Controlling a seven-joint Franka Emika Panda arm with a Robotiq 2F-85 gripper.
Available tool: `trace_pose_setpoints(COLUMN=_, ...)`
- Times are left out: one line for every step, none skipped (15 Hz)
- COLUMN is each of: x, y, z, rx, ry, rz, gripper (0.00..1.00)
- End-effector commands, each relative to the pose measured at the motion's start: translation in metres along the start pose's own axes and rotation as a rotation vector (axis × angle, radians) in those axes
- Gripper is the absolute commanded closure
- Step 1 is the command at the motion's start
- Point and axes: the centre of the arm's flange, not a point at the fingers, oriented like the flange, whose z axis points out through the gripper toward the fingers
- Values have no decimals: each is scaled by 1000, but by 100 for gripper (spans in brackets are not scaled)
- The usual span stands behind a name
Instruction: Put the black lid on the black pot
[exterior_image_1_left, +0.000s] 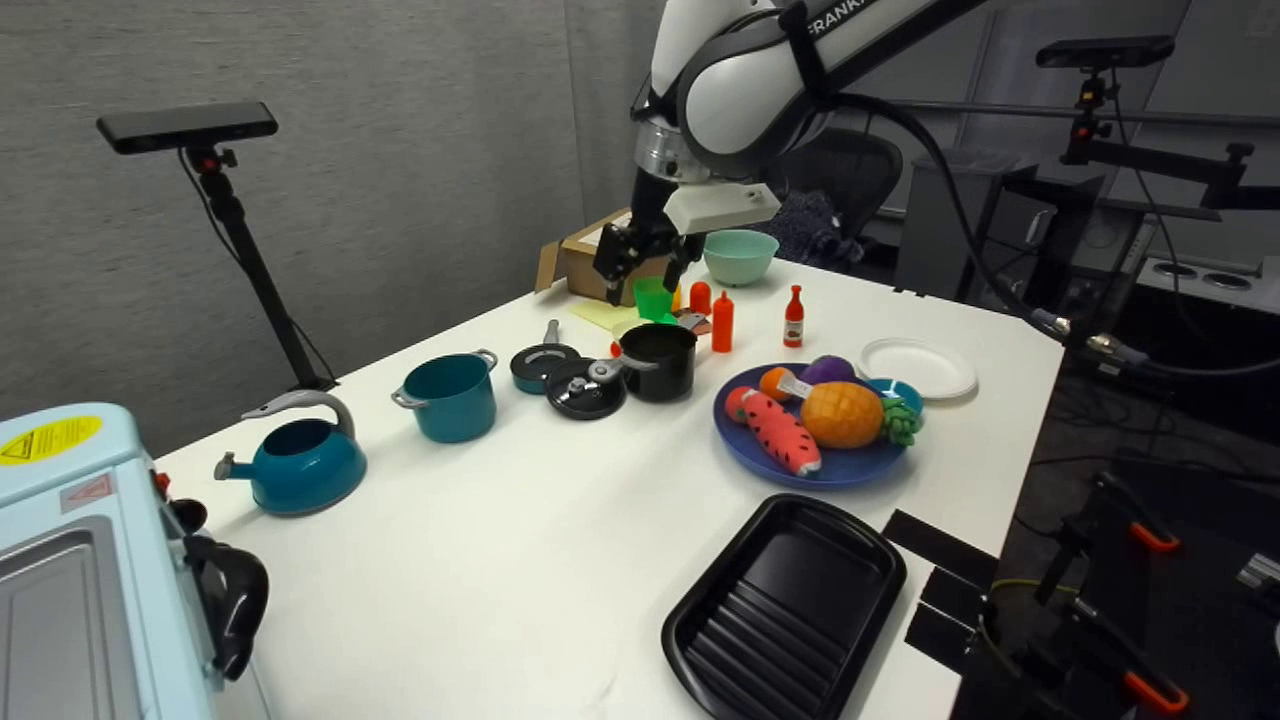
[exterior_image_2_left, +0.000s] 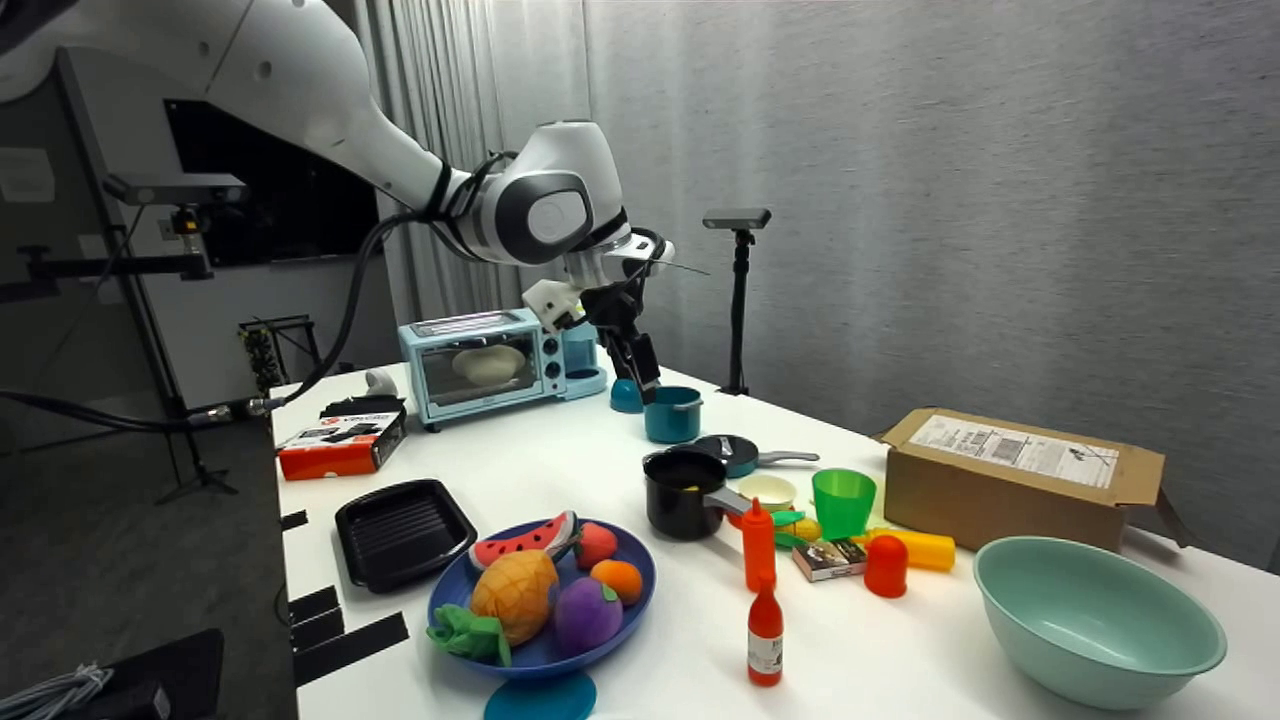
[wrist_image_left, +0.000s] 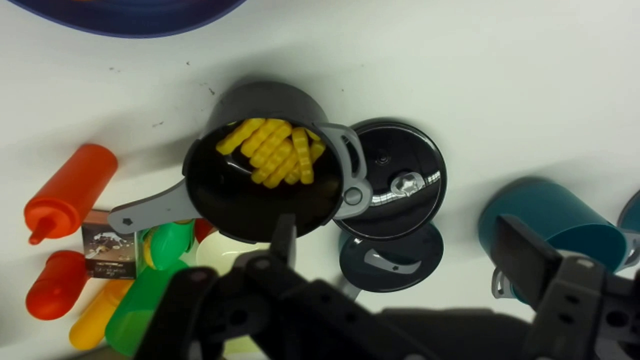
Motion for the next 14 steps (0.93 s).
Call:
trace_pose_setpoints(x=0, y=0, z=0, rx=0, ry=1, rz=0, gripper=0)
trace_pose_setpoints(x=2, y=1, z=1, rx=-3, ry=5, rz=26, gripper=0)
trace_pose_setpoints(x=8, y=1, z=6, rx=-12, ry=18, rz=57, gripper=0)
trace_pose_setpoints(x=15, y=1, z=10, rx=-28, ry=29, rz=92, gripper=0)
trace_pose_setpoints(x=23, y=1, z=16, rx=-38, ry=36, rz=133, gripper=0)
trace_pose_setpoints(x=30, y=0, z=21, rx=-43, ry=40, rz=168, gripper=0)
trace_pose_setpoints(x=37, y=-2, z=28, rx=-37, ry=33, rz=204, gripper=0)
trace_pose_setpoints(x=42, y=-5, z=34, rx=-44, ry=36, rz=230, gripper=0)
trace_pose_setpoints(x=48, y=-11, z=42, rx=-39, ry=31, rz=239, gripper=0)
trace_pose_setpoints(x=52, y=-17, z=48, rx=-40, ry=32, rz=250, gripper=0)
trace_pose_setpoints(x=56, y=-26, z=56, rx=-30, ry=42, rz=242, gripper=0)
trace_pose_setpoints(x=60, y=-33, z=63, rx=-23, ry=38, rz=242, gripper=0)
trace_pose_setpoints(x=63, y=-40, z=70, rx=-19, ry=39, rz=244, gripper=0)
trace_pose_setpoints(x=64, y=-46, z=76, rx=-21, ry=35, rz=252, gripper=0)
